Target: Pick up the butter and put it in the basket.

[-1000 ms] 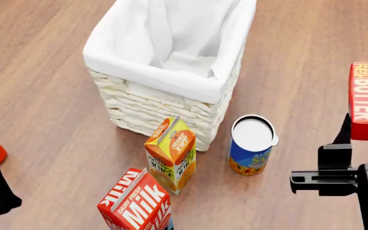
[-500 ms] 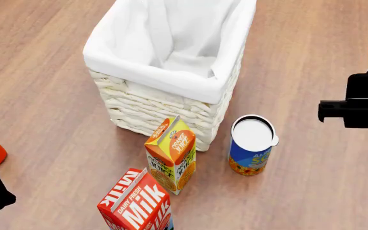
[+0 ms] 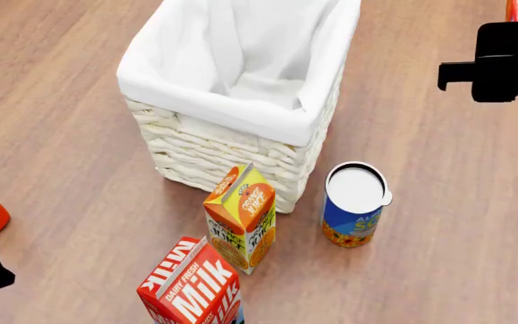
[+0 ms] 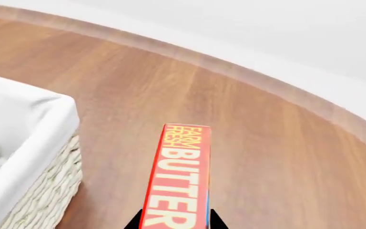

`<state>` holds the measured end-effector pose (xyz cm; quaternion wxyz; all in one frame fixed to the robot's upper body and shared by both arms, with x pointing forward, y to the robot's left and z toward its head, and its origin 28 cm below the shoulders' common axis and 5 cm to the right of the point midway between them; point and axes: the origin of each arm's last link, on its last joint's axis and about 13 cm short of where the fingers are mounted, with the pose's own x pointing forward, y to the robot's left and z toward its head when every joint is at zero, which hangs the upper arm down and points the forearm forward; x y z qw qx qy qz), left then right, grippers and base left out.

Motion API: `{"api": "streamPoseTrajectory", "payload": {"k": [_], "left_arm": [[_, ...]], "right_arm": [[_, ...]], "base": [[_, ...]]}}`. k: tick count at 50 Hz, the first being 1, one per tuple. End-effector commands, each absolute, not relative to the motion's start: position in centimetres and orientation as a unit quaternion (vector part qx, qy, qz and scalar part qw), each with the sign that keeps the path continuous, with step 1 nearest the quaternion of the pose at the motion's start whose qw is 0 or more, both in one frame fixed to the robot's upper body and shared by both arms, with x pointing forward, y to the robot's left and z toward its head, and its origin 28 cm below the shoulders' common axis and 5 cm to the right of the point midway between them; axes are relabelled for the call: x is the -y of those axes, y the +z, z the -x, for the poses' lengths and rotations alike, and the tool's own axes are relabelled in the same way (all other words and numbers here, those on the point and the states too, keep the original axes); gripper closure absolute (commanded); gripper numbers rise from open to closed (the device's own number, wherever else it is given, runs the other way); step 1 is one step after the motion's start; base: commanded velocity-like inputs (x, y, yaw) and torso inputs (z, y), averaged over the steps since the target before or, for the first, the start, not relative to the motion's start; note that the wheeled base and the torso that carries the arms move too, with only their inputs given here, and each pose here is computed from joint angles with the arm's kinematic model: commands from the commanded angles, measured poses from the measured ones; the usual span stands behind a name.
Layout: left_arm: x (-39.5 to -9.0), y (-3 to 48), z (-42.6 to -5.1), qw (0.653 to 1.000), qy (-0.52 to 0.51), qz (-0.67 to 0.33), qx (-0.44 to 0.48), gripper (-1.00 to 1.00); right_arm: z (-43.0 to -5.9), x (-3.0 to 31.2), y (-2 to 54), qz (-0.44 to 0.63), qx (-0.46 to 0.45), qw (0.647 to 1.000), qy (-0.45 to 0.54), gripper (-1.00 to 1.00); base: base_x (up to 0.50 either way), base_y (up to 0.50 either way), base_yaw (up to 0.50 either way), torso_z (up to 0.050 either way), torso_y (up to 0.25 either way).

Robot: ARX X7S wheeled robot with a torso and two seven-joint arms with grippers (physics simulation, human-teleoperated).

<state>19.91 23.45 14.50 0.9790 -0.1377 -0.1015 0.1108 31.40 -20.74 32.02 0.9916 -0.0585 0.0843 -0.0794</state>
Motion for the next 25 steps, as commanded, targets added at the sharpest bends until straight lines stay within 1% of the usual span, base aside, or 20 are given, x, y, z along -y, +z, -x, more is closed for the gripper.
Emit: {"api": "streamPoseTrajectory", "payload": {"k": [1,11,15,25], "left_arm": [[-23.5,14.5,-19.6,0.979,0.106,0.141,0.105,-1.0],[-23.6,14.7,-19.6,0.978,0.11,0.144,0.106,-1.0],[-23.5,14.7,-19.5,0.977,0.11,0.145,0.107,-1.0],[-23.6,14.8,-19.4,0.977,0.111,0.147,0.105,-1.0]], "right_arm": [[-33.3,19.4,35.4,0.054,-0.074,0.994,-0.058,1.0],[-35.3,17.3,37.4,0.057,-0.075,0.996,0.0,1.0],[-36.1,16.8,38.1,0.06,-0.076,0.995,0.006,1.0],[-38.1,15.3,38.4,0.053,-0.085,0.994,0.05,1.0]], "base": [[0.0,0.0,0.0,0.01,0.0],[0.0,0.0,0.0,0.0,0.002],[0.0,0.0,0.0,0.0,0.0],[0.0,0.0,0.0,0.001,0.002]]}}
